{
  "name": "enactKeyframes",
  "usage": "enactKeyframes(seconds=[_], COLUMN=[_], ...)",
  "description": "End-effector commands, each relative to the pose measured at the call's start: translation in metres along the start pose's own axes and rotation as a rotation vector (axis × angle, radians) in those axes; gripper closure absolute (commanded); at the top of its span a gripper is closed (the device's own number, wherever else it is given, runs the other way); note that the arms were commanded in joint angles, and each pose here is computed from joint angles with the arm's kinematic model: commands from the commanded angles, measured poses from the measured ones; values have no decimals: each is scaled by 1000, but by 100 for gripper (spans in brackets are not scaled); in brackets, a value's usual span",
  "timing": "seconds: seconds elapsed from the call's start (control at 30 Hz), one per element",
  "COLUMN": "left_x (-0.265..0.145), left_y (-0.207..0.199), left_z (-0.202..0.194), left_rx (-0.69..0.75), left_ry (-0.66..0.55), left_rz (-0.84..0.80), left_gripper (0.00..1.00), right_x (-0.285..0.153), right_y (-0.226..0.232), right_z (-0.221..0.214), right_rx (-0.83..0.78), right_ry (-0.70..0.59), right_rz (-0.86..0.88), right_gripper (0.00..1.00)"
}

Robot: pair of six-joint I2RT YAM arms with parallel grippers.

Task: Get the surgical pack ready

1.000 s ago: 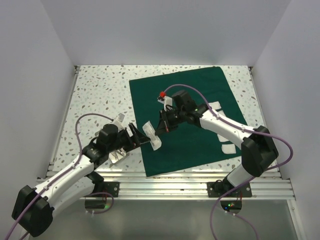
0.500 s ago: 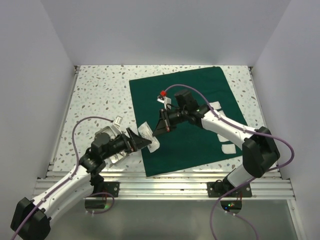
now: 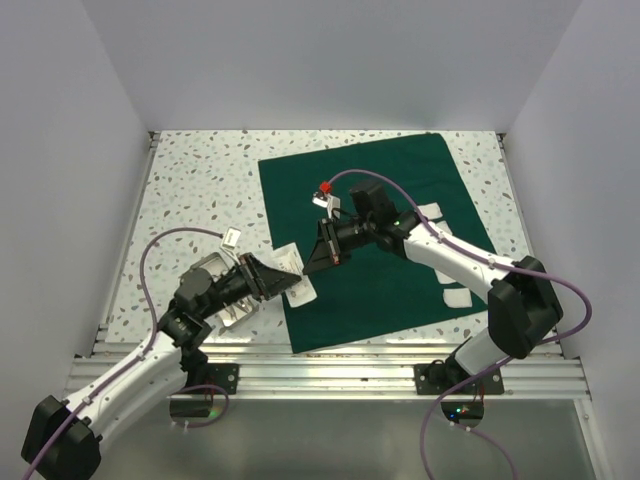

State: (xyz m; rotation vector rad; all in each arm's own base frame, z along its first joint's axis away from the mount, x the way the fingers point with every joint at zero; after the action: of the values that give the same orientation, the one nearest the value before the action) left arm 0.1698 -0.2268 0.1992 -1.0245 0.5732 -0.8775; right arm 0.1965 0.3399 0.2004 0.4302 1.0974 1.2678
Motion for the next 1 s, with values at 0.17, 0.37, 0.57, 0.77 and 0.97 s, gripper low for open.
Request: enactKeyframes(seconds=[0.17,0.37,0.57,0.77,0.97], left_x=[3,-60,-120,-137,-131], left_y=[-6,71,107,136,157], left_z=[15,36,39,47,54], left_rx=[-13,-94,-173,-199,-181], left_ry=[-45,-124,-239,-274,-233], left_rz=[60,875,1297,1328,1326], left_gripper=[100,100,100,100,100], right_x=[-7,-43,-57,-63,-70], right_y=[9,-52,-72,-72,-74], right_z=[11,16,7,3,-1], right_rx=[-61,-115,-78,-95,-101], right_ry=[-24,-56,-80,-91,-98], right_rz=[-32,-507,-528,-529,-532], right_gripper=[76,29,25,25,25])
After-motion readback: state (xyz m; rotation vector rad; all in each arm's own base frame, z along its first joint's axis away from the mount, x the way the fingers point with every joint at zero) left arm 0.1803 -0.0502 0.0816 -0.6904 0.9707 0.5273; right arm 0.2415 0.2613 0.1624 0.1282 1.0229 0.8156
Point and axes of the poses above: each gripper's point midway between its finger pads, its own x axis out along the fingers, its own y axis along the line the jaws close on, z = x × y, the point moved 1 cm from there along -x, back along the fingers, and after that the axes turned 6 degrees about -x, right-handed, at the moved point
